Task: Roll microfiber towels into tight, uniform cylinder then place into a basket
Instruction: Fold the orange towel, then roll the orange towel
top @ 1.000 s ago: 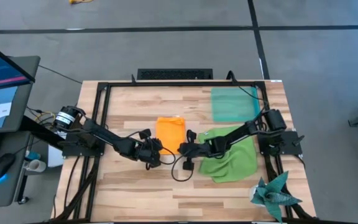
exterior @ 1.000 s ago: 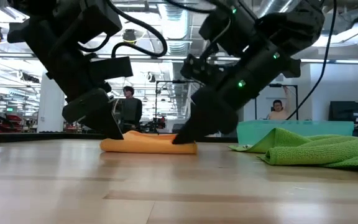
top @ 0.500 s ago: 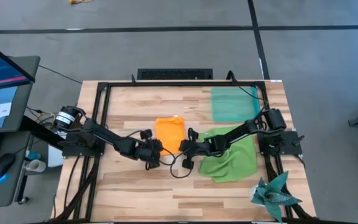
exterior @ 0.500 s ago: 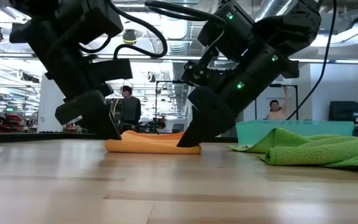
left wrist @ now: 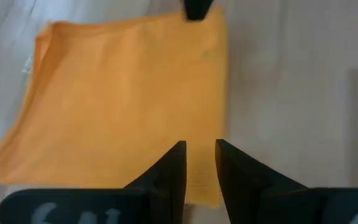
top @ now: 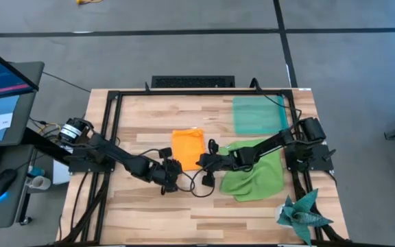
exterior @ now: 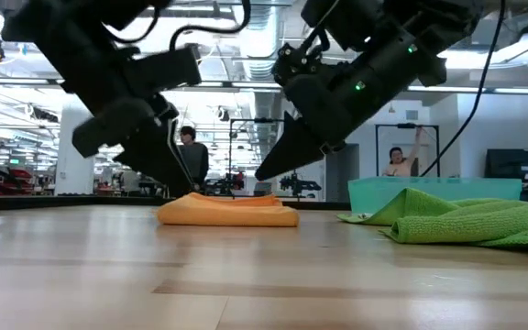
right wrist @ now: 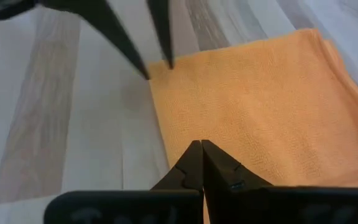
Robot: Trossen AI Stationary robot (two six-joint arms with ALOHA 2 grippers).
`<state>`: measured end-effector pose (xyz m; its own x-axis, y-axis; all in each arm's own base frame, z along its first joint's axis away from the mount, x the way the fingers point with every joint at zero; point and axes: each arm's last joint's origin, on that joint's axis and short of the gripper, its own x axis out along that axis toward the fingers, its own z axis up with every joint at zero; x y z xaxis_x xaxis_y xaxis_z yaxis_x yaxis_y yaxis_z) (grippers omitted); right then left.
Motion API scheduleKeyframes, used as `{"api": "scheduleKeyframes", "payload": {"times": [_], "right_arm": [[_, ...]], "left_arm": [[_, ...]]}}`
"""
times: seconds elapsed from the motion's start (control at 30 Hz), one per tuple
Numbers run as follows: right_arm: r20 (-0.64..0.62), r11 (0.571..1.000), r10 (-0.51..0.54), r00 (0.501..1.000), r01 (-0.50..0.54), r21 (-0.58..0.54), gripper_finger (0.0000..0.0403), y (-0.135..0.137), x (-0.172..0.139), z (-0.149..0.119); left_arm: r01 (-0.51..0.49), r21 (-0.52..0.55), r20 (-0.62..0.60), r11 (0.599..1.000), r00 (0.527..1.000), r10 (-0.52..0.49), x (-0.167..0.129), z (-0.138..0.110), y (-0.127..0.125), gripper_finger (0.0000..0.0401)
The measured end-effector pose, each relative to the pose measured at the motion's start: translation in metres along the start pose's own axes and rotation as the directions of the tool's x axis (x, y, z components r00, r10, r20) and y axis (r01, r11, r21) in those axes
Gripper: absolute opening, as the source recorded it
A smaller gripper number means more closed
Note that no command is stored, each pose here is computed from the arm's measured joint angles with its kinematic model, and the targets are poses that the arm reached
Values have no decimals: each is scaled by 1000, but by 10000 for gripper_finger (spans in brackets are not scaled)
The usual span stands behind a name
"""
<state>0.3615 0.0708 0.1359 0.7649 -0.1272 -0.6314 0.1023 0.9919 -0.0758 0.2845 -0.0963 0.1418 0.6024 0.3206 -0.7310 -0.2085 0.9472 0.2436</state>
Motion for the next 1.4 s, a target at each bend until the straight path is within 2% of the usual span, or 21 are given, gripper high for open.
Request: {"api": "scheduleKeyframes", "payload": {"times": [0.37, 0.6, 0.8, 1.0, 1.13, 1.27, 1.4], "right_arm": [[-97, 999, -20, 995, 16, -48, 15, 3, 25, -28], [-106, 999, -17, 994, 12, -47, 14, 2, 24, -27], [-87, 999, -9, 996, 6, -43, 16, 3, 17, -19], [-58, 997, 1, 998, -5, -73, 18, 5, -12, 0], [-40, 989, -58, 998, 52, -140, 19, 9, -47, 13], [5, 964, -112, 994, 109, -241, 17, 23, -82, 20], [31, 938, -109, 994, 113, -329, 20, 44, -97, 15]], "left_arm": [[-65, -91, -54, 994, 997, 60, 20, -15, -8, 77], [-72, -118, -72, 990, 995, 64, 27, -19, -11, 77], [-47, -78, -71, 996, 997, 42, 14, -18, -11, 77], [-91, -42, -13, 995, 996, 91, -14, -16, -14, 77], [-90, -15, 57, 996, 994, 91, -40, -15, -19, 77], [-116, 83, 177, 990, 979, 100, -62, -16, -31, 77], [-153, 173, 281, 973, 954, 100, -73, -18, -47, 77]]}}
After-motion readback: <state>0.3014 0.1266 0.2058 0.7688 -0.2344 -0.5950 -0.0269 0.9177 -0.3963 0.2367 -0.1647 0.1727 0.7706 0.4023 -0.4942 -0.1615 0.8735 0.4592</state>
